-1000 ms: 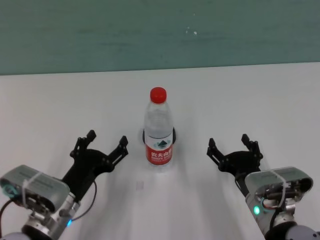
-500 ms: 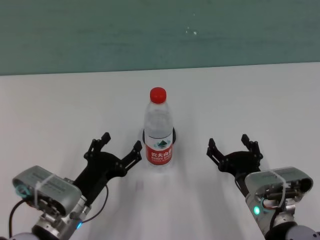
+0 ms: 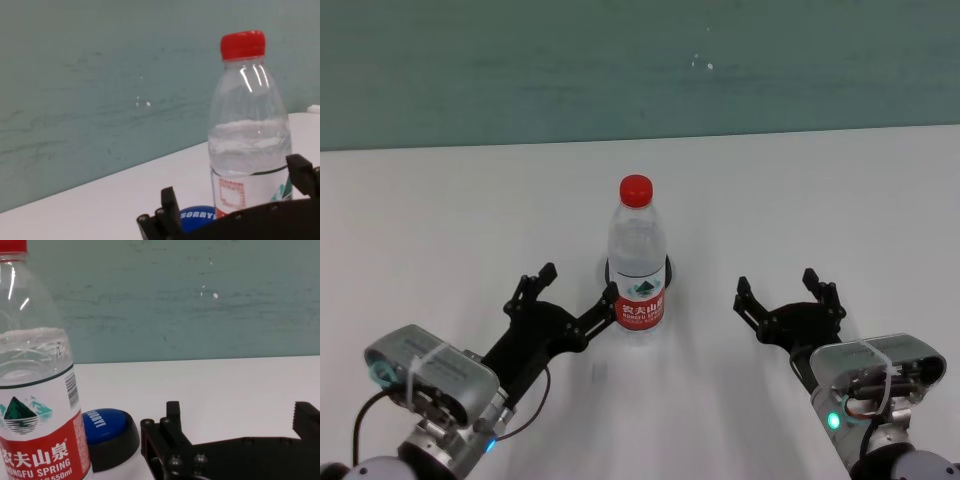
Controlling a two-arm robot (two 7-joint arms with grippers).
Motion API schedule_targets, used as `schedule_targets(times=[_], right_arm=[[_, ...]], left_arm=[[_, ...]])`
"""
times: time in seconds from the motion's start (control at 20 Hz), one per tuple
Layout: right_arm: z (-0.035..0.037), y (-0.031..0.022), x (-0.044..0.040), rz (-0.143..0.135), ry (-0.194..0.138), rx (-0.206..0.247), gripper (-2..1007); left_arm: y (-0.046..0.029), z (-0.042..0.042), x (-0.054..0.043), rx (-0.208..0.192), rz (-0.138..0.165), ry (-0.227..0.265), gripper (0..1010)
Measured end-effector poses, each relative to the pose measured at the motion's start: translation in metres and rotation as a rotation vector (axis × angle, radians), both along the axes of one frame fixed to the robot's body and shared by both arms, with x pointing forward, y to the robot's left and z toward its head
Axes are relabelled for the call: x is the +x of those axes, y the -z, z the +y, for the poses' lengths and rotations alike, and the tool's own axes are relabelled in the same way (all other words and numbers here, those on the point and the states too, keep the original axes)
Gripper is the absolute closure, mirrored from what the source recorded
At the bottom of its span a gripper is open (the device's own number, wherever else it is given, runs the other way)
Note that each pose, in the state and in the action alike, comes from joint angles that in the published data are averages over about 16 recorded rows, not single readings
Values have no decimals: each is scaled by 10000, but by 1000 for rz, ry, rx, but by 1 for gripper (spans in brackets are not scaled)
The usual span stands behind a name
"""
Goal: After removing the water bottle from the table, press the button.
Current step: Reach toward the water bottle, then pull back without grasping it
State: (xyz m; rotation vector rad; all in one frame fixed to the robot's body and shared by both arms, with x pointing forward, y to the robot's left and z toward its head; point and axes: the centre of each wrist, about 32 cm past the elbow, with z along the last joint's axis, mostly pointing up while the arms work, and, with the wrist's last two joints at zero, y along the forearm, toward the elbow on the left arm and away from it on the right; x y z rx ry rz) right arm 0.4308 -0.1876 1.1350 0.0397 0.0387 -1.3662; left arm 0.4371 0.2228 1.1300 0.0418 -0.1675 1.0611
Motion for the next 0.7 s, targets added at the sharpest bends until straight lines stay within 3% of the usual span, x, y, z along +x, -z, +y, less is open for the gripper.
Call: schedule_targets(times=[0.7], right_arm=[[0,0,0,0,0,0,5]], left_arm=[[-18,-69,130,11,0,21,7]])
